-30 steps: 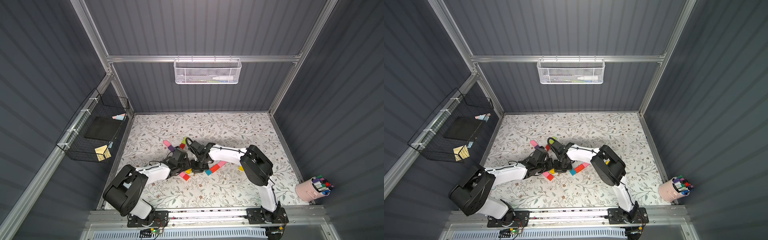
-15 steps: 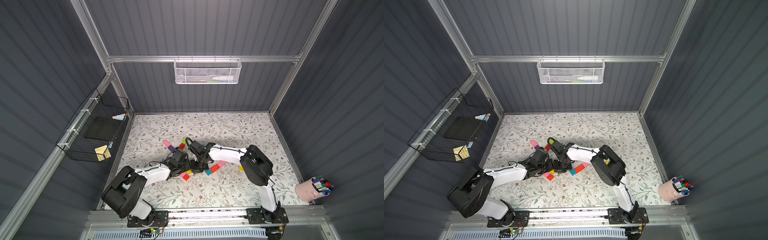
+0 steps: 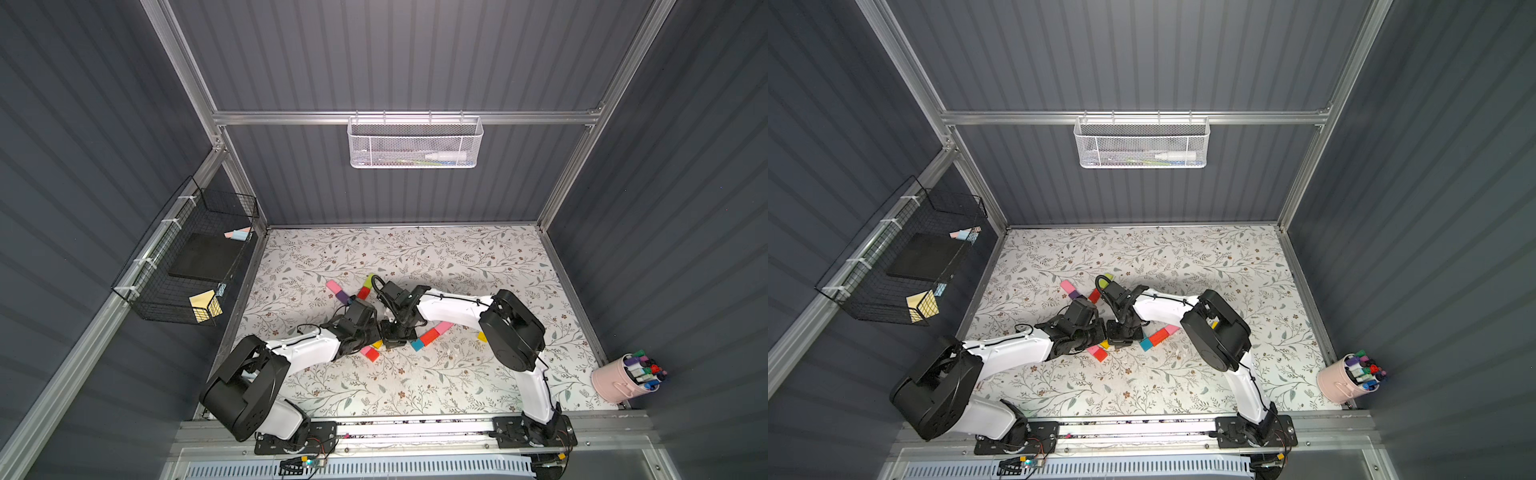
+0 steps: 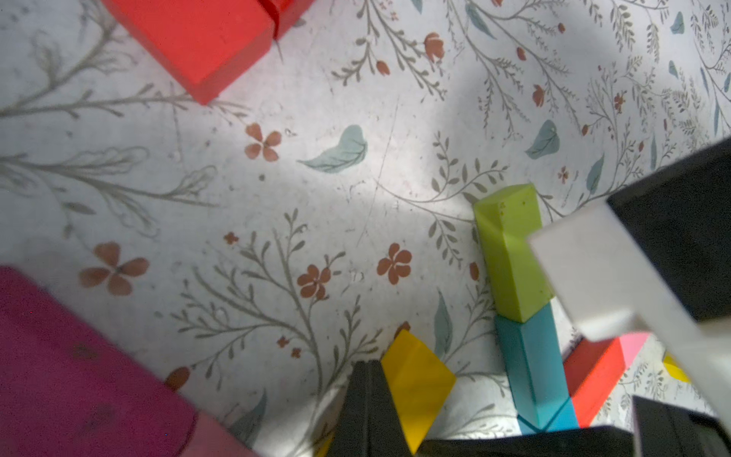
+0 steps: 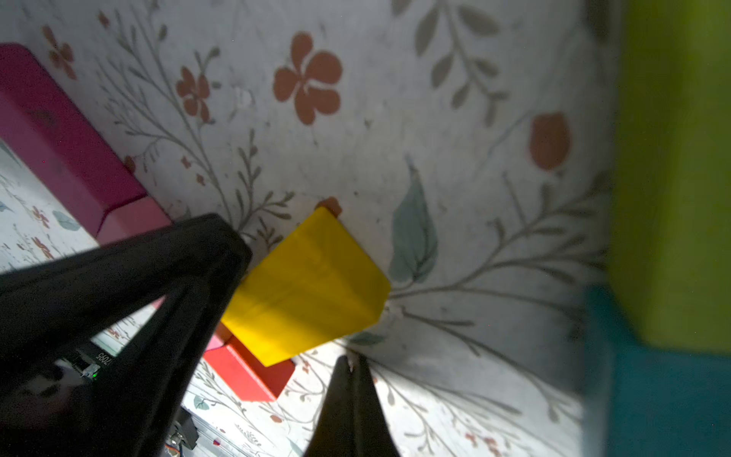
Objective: Assemble the letter v with building blocks
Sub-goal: Assemble the building block at the center of the board.
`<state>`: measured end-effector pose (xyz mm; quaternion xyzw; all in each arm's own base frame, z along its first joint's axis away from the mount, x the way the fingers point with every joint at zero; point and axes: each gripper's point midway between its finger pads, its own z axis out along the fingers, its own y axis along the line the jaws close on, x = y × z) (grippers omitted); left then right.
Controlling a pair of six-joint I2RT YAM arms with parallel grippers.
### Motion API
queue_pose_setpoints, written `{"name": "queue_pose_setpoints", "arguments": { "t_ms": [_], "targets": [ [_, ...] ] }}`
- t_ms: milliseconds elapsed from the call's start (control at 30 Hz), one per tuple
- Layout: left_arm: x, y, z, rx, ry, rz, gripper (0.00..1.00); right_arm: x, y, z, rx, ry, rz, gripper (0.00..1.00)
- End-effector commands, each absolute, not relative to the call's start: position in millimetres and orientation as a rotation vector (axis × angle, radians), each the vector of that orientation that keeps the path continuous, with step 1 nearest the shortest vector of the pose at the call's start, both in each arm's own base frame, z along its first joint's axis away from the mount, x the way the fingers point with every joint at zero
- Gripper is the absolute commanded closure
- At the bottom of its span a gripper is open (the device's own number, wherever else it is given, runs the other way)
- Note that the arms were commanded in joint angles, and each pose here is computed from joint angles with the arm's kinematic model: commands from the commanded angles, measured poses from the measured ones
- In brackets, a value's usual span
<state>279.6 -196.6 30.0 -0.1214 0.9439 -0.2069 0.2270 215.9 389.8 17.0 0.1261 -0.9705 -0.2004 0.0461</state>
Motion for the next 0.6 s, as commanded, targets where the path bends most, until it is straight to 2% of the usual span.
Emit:
{"name": "queue_pose_setpoints", "arguments": {
  "t_ms": [0, 567],
  "targets": [
    [274.6, -196.1, 31.3, -0.335, 2.611, -0.567, 1.0, 215.1, 390.9, 16.0, 0.385, -2.951, -0.613, 1.0],
    [268.9, -202.2, 26.5, -0.333, 2.628, -0.578, 1.0, 215.7, 391.3, 17.3, 0.388, -2.954, -0.615, 1.0]
  ]
}}
